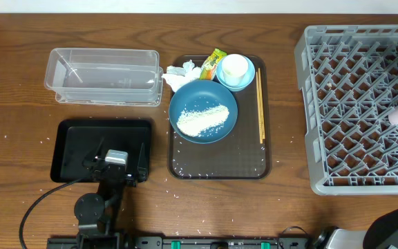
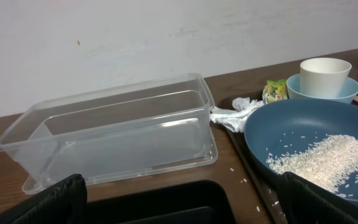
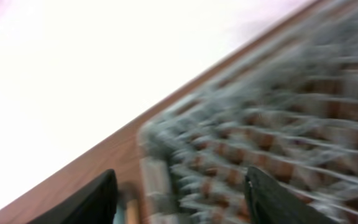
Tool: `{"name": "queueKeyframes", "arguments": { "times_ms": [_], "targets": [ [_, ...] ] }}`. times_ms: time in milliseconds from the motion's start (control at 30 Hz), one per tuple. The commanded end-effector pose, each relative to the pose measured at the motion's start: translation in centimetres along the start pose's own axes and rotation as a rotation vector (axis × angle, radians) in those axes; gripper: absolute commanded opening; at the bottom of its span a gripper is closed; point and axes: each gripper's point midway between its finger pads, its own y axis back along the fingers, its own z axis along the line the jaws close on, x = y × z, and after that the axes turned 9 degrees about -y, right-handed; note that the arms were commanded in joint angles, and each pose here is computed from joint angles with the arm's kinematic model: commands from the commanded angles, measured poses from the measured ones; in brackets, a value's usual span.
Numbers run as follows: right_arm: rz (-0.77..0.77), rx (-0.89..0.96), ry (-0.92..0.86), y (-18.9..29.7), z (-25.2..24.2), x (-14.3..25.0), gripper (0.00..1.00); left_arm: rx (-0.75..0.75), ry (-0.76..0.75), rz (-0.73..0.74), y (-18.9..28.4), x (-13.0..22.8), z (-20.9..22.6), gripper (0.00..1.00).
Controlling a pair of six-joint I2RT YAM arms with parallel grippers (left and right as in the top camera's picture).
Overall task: Sort waste into correct bins and load items into the dishwasher rack
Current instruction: 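Raise the right gripper from the rack and move toward the chopsticks, then lower the right gripper and grasp one wooden chopstick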
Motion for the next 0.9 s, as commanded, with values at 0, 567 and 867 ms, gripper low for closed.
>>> {"name": "queueKeyframes", "arguments": {
  "times_ms": [0,567,867],
  "targets": [
    [0.160,-0.161,0.026,-1.5,5.6,4.7,0.79,0.012,0.012,0.037,-0.2,1.6,-0.4,1.00],
    [0.467,0.033,0.467,-8.6,10.2,23.1,0.83,0.012,0.012,0.037,-0.2,1.6,-0.4,1.00],
    [0.597,0.186,0.480,-12.4,6.4,30.0,0.34,0.012,0.012,0.037,-0.2,1.6,-0.4,1.00]
  ]
}}
